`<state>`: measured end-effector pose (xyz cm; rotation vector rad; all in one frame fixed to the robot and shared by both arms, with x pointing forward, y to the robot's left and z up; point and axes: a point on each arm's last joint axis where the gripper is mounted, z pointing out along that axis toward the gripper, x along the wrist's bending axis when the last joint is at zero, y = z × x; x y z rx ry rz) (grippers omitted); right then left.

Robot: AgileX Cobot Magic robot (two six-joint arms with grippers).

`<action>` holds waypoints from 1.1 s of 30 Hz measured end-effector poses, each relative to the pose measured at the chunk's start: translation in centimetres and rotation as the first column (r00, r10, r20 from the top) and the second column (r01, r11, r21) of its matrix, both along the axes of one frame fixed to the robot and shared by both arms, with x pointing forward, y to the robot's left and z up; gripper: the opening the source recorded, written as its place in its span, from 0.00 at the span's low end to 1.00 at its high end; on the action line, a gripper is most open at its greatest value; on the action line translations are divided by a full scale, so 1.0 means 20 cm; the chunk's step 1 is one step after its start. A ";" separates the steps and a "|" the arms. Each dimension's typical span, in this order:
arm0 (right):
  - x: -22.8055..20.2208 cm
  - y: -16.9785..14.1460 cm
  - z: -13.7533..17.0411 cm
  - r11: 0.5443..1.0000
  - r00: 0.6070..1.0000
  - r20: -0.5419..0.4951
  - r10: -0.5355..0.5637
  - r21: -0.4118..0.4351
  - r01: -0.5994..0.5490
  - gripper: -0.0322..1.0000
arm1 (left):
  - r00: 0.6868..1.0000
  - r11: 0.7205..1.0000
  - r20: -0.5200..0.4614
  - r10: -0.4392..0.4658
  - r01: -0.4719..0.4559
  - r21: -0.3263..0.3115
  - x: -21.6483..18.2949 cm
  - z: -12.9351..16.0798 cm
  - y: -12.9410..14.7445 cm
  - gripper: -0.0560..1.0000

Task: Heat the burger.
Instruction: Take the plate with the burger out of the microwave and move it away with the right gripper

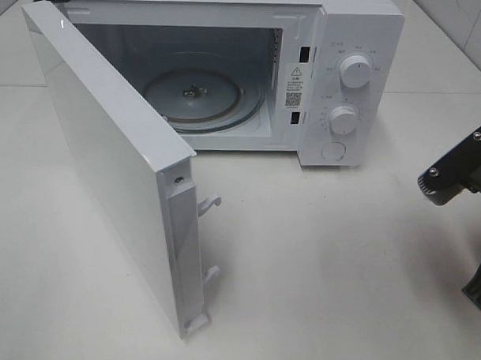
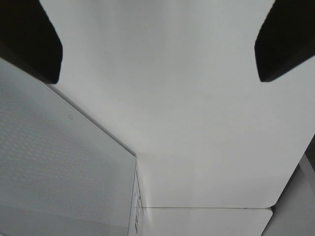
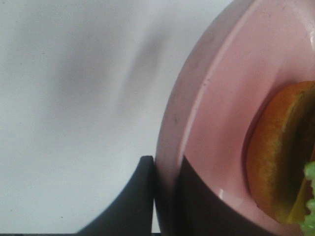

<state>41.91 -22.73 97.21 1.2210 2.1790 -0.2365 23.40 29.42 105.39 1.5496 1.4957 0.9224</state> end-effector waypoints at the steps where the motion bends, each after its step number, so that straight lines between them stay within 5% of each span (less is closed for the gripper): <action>1: 0.00 0.00 -0.01 1.000 1.000 0.003 -0.018 0.004 0.018 0.10 | 1.000 1.000 0.000 0.000 0.000 0.000 0.00 0.00 0.00 0.99; 9: 0.04 0.02 -0.07 0.987 0.985 0.060 -0.159 0.032 0.157 0.10 | 1.000 1.000 0.000 0.000 0.000 0.000 0.00 0.00 0.00 0.99; 19: 0.06 0.03 -0.10 0.982 0.978 0.087 -0.188 0.036 0.185 0.10 | 1.000 1.000 0.000 0.000 0.000 0.000 0.00 0.00 0.00 0.99; 27: 0.11 -0.03 -0.12 0.961 0.960 0.096 -0.264 0.116 0.252 0.10 | 1.000 1.000 0.000 0.000 0.000 0.000 0.00 0.00 0.00 0.99; 33: 0.15 -0.09 -0.17 0.953 0.952 0.074 -0.298 0.075 0.292 0.10 | 1.000 1.000 0.000 0.000 0.000 0.000 0.00 0.00 0.00 0.99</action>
